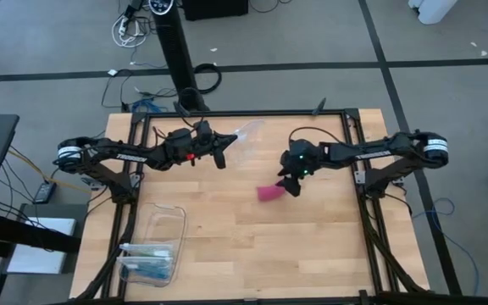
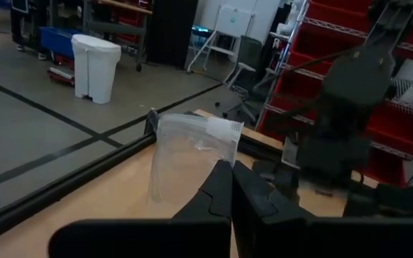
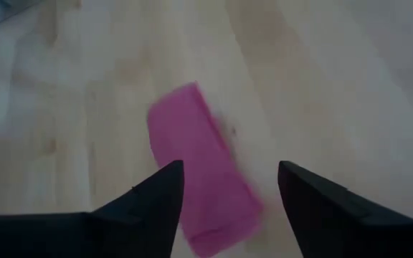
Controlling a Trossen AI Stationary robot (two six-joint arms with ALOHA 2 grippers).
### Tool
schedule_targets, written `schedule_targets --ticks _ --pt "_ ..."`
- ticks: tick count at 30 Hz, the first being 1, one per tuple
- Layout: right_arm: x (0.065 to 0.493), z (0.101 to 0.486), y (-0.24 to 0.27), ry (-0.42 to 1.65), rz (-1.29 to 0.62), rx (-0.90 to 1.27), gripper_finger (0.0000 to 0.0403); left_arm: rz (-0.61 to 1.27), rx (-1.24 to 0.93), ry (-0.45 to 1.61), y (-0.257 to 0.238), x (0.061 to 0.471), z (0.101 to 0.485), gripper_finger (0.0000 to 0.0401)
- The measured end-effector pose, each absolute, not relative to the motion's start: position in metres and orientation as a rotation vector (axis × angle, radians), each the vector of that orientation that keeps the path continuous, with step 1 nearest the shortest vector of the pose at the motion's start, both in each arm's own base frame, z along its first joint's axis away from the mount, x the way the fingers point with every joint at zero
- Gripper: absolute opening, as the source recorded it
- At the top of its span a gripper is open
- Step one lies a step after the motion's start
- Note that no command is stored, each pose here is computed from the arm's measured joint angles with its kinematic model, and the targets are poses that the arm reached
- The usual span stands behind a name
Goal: Roll bandage
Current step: Put the rolled pink bandage into the transparent zip bag
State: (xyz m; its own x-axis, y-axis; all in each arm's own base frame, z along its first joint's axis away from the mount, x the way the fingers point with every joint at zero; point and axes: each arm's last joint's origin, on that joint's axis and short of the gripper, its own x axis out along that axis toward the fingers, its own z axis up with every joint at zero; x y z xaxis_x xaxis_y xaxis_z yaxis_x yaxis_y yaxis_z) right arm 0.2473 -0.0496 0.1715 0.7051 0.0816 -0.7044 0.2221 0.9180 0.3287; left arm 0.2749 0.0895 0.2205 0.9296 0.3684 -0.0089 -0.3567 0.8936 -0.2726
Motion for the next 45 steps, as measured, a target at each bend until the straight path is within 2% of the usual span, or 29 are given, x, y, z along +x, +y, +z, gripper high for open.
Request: schedule_targets --ticks 6,14,18,23,31,40,45 --pt "0.264 0.201 -0.022 0.724 0.056 0.130 0.0235 0.377 -0.266 -0.039 0.089 0.275 0.220 0.0000" --pt "0.299 0.202 0.026 1.015 0.032 -0.130 0.0239 0.378 -0.265 -0.034 0.089 0.275 0.220 0.0000" --pt "0.301 0.202 0.048 1.076 0.011 -0.183 0.0240 0.380 -0.256 -0.018 0.089 0.275 0.219 0.0000" --pt "0.307 0.199 0.062 1.030 -0.023 -0.194 0.0232 0.380 -0.240 -0.016 0.089 0.275 0.219 0.0000" --pt "0.323 0.168 0.053 1.133 -0.055 -0.296 0.0232 0.375 -0.240 -0.018 0.089 0.275 0.219 0.0000" --pt "0.340 0.151 0.046 1.191 -0.067 -0.370 0.0241 0.375 -0.240 -0.015 0.089 0.275 0.219 0.0000" --pt "0.340 0.142 0.046 1.234 -0.030 -0.364 0.0210 0.375 -0.238 -0.011 0.089 0.275 0.218 0.0000"
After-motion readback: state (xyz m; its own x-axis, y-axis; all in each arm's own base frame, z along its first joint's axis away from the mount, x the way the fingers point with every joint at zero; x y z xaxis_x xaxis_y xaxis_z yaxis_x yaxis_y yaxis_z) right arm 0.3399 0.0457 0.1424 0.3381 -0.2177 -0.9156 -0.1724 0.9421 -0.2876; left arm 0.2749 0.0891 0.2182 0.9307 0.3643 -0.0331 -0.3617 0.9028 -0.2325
